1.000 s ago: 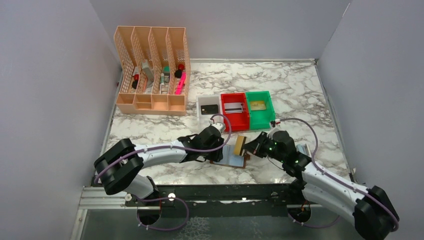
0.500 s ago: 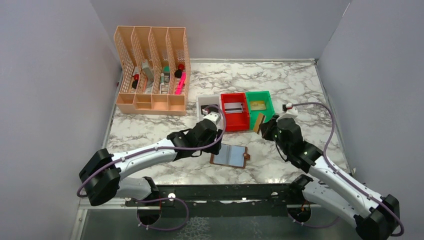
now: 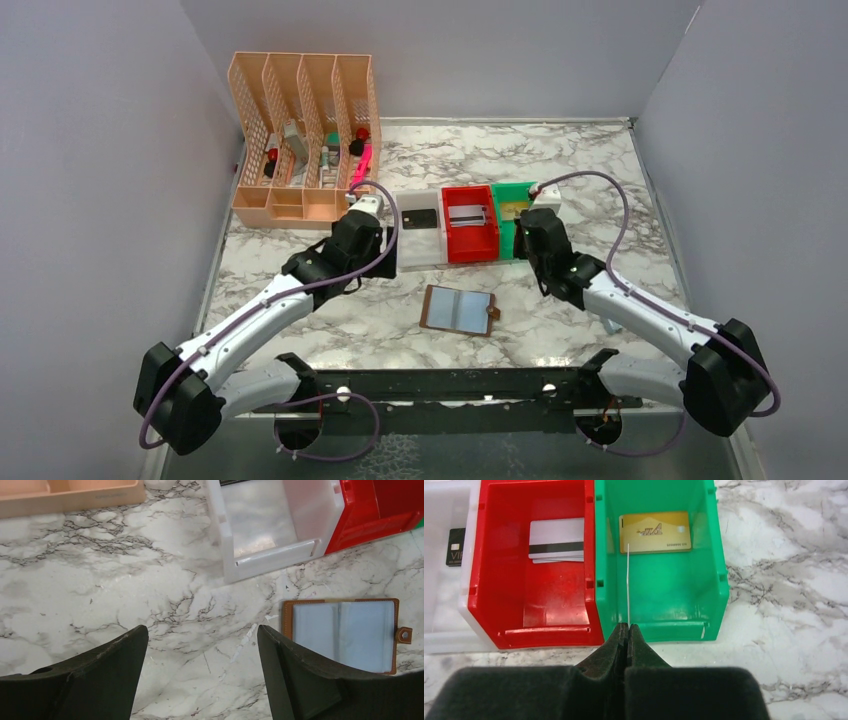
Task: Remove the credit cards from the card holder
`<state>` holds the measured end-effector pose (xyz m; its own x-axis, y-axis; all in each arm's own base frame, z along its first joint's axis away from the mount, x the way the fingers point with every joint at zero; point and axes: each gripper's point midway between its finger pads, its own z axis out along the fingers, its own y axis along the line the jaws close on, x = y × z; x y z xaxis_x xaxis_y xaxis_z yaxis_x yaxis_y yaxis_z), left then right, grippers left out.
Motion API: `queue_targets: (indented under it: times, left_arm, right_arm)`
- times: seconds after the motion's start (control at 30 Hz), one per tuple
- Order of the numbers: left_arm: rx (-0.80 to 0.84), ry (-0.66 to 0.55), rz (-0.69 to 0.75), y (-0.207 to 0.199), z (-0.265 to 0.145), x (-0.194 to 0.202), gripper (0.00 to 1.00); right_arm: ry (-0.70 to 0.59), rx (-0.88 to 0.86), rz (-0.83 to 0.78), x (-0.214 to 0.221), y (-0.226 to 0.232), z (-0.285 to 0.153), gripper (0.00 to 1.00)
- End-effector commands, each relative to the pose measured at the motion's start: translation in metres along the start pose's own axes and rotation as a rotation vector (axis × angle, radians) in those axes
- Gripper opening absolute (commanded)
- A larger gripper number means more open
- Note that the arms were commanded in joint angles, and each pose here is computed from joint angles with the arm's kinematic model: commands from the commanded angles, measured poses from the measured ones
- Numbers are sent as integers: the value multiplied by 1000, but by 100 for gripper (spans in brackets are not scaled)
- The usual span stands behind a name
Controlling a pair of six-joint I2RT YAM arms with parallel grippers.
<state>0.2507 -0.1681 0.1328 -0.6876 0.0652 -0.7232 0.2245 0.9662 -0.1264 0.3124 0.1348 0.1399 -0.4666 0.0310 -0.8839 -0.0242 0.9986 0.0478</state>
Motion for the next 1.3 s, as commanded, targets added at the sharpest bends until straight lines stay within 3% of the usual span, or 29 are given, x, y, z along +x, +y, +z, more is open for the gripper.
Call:
queue_targets:
  times: [0.0,0.27,0.67,0.8,1.0,1.2,1.27]
  left_arm:
    - [-26,-2,38,16,-7,2,84]
    - [-38,16,50,21,-6,10,84]
    - [-46,25,57,22,-4,12,84]
    - [-43,32,58,22,-3,14,84]
    - [-42,27,56,22,-4,14,84]
    - [-45,25,60,22,-4,13,84]
    - [-45,25,61,22,-4,13,84]
  right_arm:
    - [-96,-8,-53,-36,7,14,1]
    - [-18,-112,-79,-21,30,39,1]
    - [61,-311,-42,-1,61,24,1]
    - [59,-289,-55,1,56,25,1]
    - [-90,-129,-195,-29,26,37,1]
    - [-290,-124,-478,-58,21,50,1]
    - [-304,-161,-541,-58,19,57,1]
